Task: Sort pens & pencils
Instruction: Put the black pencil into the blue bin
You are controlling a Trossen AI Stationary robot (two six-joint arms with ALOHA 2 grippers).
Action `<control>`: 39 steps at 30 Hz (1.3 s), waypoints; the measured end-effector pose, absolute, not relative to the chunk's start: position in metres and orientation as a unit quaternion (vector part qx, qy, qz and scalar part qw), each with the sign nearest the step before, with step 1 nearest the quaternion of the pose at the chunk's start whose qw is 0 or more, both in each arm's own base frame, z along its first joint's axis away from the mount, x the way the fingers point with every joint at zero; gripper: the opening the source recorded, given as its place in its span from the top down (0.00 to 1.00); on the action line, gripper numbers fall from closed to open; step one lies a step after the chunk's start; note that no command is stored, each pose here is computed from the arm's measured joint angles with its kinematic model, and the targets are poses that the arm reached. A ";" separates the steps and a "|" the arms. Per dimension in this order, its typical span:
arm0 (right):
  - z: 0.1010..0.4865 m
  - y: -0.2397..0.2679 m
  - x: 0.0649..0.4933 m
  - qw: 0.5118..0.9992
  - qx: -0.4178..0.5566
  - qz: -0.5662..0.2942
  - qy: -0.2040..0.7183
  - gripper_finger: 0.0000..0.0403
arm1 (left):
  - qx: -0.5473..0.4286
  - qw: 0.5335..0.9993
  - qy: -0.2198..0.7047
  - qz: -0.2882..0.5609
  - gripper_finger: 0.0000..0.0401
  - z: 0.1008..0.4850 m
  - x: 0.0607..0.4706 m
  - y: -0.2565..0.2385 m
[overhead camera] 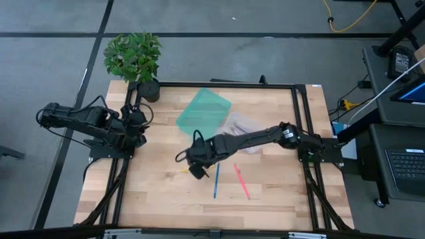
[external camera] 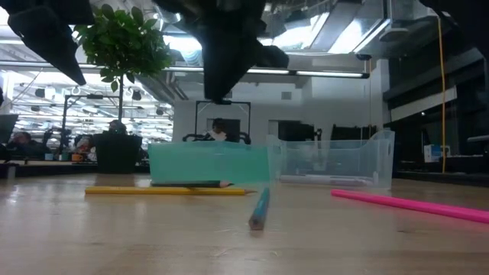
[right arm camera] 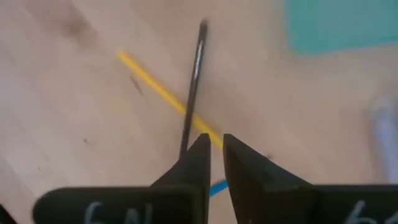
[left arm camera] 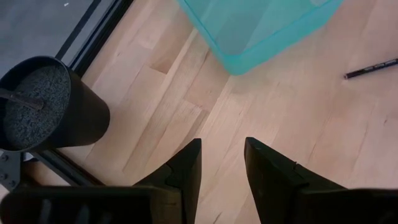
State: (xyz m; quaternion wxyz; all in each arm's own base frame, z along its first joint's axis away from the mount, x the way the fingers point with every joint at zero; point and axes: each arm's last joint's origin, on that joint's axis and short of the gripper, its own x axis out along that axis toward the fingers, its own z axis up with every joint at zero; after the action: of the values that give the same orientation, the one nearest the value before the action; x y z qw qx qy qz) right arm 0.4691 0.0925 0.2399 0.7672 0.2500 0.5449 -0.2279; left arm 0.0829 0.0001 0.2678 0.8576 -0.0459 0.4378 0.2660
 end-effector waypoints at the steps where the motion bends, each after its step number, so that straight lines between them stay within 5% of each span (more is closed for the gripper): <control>1: 0.235 0.095 0.471 0.764 0.253 -0.221 0.551 0.87 | -0.045 0.857 0.440 0.266 0.71 0.266 0.083 0.000; 21: 0.193 0.101 0.492 0.750 0.290 -0.162 0.572 0.71 | -0.051 0.843 0.466 0.263 0.71 0.248 0.084 -0.001; 39: 0.172 0.081 0.499 0.748 0.280 -0.151 0.582 0.69 | -0.052 0.844 0.465 0.263 0.71 0.248 0.084 -0.001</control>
State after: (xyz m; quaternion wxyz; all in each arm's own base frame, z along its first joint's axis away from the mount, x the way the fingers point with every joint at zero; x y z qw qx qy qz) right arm 0.4990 0.0806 0.1724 0.7481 0.2798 0.5824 -0.1510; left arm 0.0840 -0.0009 0.2476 0.8436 -0.0515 0.4654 0.2628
